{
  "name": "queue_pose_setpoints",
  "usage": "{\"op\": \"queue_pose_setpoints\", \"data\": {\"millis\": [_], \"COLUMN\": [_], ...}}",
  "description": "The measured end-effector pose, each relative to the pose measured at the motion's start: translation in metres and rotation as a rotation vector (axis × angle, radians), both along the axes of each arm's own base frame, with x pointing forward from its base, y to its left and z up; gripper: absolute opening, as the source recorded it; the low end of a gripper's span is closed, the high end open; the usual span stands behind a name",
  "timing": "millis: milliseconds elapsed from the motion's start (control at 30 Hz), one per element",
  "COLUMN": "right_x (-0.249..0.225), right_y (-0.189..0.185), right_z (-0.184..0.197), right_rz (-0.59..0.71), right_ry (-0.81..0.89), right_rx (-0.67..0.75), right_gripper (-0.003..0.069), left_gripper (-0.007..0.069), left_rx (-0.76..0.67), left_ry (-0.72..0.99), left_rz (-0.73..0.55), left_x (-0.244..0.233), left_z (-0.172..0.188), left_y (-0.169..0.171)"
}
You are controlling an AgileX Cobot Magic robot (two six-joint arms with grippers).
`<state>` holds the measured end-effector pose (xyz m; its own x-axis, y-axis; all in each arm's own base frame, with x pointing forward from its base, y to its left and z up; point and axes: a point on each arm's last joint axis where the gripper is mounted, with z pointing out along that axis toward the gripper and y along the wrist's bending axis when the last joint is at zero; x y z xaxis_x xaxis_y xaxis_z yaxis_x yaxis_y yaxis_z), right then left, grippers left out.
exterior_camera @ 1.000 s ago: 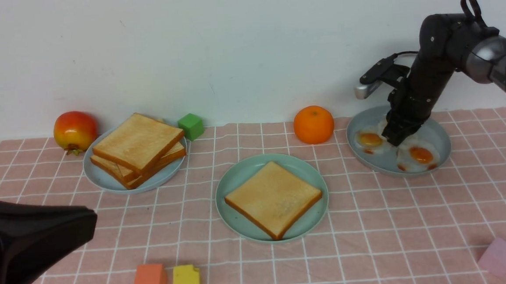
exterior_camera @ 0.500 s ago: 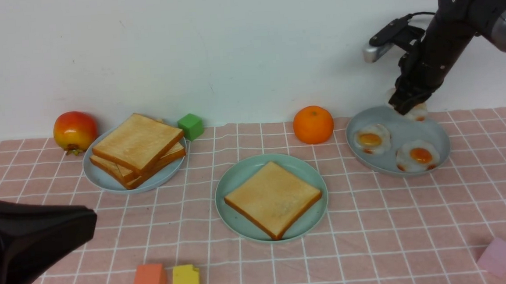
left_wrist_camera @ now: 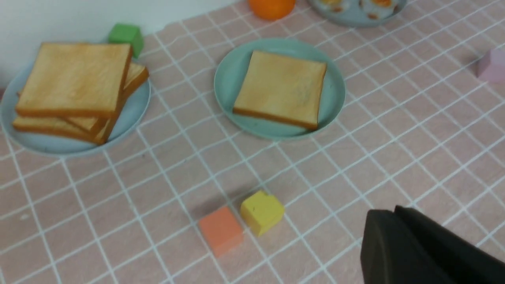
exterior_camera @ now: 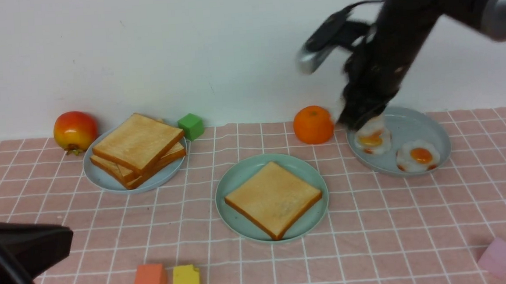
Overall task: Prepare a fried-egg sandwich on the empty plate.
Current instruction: Use the right arm to place the fried egg on the slice of bread in the middle
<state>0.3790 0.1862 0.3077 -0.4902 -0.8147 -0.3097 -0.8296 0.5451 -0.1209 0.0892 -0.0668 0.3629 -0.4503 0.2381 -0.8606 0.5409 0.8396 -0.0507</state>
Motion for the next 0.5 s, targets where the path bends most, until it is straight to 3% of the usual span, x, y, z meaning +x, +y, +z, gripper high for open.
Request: {"op": "queue_pose_setpoints", "data": {"millis": [267,500], "right_x": [-0.045,-0.033], "right_y": [0.088,0.106], "right_z": [-0.037,-0.084], "right_rz": [0.206,0.220], "right_ry": [0.030,0.031], "right_rx": [0.011,-0.026], "right_gripper": [0.0022,0.0020], "left_gripper": [0.0025,0.0025], "left_rx": [0.004,0.001], "left_ry": [0.011,0.025], "left_rz": [0.001,-0.001], "left_x": [0.000,-0.001], "left_z": [-0.001,-0.002], "left_y": [0.000,0.000]}}
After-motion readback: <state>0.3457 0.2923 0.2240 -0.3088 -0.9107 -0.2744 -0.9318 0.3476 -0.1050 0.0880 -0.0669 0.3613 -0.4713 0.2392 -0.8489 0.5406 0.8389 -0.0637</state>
